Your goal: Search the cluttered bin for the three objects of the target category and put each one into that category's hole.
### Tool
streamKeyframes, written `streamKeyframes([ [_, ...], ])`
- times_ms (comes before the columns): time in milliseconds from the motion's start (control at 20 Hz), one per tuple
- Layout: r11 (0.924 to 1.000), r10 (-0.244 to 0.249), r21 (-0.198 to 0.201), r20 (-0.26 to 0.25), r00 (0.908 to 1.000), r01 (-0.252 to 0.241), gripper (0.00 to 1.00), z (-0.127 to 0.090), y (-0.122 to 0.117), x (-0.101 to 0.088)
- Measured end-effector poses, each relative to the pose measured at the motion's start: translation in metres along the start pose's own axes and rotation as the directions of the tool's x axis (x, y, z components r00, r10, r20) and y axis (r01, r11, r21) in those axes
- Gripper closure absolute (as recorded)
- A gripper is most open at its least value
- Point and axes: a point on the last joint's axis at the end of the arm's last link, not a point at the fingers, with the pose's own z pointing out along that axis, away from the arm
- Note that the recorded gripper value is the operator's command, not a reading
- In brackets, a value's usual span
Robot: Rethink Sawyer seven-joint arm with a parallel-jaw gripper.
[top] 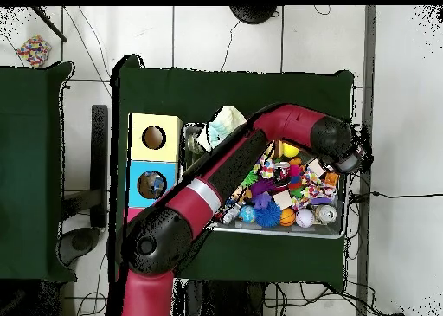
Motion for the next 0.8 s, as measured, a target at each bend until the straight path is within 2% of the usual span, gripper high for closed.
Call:
streamKeyframes([
  [100,1.0,0.007,0.004,0.015,0.9999,-0.007,0.0,-0.003,-0.002,0.0],
  [350,0.9989,0.045,-0.02,0.072,0.9964,-0.043,0.0,-0.004,-0.001,-0.002],
  [550,0.9965,0.076,-0.045,0.117,0.9903,-0.071,0.0,-0.001,0.003,-0.004],
  [600,0.9948,0.091,-0.057,0.138,0.9863,-0.084,0.0,0.002,0.005,-0.006],
  [800,0.9936,0.102,-0.063,0.155,0.9826,-0.093,0.0,0.006,0.008,-0.008],
])
